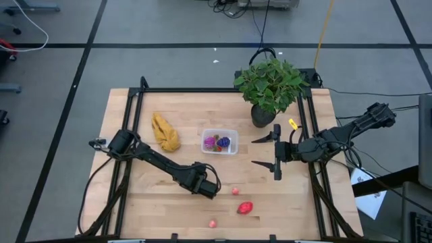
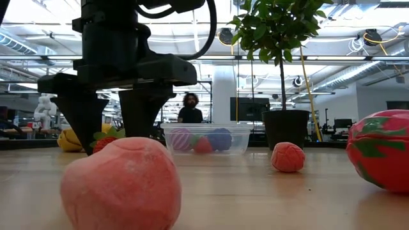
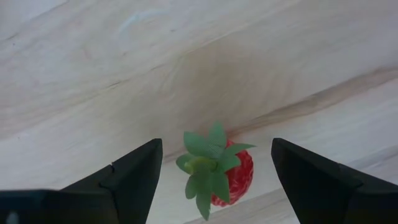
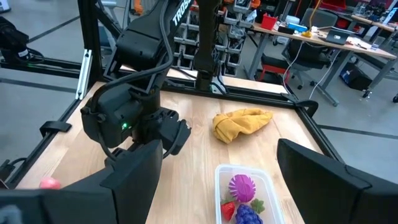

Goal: Pick and placing Produce into tupperware
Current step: Put the red strawberry into the transparent bin

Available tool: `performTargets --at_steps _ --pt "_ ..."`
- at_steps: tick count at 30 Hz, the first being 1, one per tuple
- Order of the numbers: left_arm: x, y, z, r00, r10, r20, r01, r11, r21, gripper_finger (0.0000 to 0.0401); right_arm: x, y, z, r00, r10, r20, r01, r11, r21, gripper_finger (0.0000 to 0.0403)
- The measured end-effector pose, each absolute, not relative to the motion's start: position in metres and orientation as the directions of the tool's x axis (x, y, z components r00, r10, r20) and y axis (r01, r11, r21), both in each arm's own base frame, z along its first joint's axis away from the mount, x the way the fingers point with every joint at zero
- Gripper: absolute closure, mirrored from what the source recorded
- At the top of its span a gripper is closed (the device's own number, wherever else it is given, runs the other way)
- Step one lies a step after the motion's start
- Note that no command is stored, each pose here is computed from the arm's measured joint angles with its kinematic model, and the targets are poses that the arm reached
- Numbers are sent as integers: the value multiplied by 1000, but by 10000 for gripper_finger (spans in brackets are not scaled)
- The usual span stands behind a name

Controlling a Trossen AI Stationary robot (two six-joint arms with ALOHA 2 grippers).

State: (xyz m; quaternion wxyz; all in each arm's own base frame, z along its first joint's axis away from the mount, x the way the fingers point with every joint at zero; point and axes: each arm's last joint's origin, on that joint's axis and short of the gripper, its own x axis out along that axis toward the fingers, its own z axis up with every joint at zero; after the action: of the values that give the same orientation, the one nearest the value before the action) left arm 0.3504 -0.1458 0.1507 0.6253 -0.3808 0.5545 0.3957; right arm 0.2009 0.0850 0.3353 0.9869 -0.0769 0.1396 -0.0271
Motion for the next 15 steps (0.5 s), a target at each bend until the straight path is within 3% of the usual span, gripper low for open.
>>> performTargets --at_steps 15 --pt "350 -146 151 62 51 -997 -910 412 -36 93 201 85 335 960 -75 -272 31 987 -160 94"
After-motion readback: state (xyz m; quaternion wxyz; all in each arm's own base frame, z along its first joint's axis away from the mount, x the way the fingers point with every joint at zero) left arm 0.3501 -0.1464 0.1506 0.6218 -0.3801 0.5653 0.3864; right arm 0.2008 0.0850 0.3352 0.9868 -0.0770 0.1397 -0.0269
